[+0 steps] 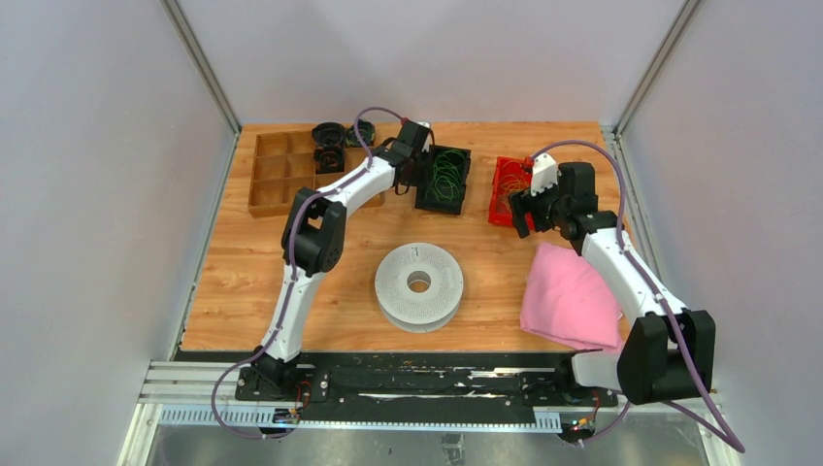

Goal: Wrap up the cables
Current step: Adjust the storage box at the center of the board, then pick up the cable from the storage box.

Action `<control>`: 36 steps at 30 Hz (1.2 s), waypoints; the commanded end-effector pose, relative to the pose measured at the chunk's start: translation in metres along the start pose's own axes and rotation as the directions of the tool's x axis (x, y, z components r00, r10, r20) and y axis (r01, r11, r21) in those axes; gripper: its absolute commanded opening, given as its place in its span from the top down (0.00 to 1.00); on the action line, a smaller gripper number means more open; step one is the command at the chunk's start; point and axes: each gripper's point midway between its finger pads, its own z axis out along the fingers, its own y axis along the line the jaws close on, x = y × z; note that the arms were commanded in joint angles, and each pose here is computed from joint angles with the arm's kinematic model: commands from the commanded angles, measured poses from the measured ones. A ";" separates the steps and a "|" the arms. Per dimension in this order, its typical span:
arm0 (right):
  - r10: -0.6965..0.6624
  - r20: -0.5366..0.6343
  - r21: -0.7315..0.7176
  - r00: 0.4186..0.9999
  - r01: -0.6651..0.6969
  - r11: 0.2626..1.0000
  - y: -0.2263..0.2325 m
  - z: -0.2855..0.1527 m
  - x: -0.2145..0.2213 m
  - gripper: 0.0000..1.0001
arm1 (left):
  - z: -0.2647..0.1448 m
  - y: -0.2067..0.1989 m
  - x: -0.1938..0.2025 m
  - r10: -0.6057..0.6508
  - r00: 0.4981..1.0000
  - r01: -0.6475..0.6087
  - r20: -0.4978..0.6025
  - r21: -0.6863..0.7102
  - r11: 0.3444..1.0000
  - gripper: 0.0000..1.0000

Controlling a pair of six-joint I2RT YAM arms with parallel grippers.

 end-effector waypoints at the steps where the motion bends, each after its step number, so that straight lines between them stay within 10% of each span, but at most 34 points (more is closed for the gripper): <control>1: 0.014 -0.002 -0.029 1.000 -0.014 0.999 0.010 -0.001 0.002 0.19 | -0.020 -0.012 -0.012 -0.020 0.999 0.019 0.026 0.052 0.998 0.59; 19: -0.181 -0.067 -0.014 0.981 0.181 0.983 -0.017 0.025 -0.026 0.22 | -0.135 0.005 -0.031 0.128 0.984 -0.152 0.121 0.214 0.965 0.33; 36: -0.318 -0.216 -0.139 0.923 0.293 0.946 -0.022 0.074 -0.006 0.33 | -0.239 0.015 0.051 0.536 0.795 -0.605 0.284 0.318 0.730 0.10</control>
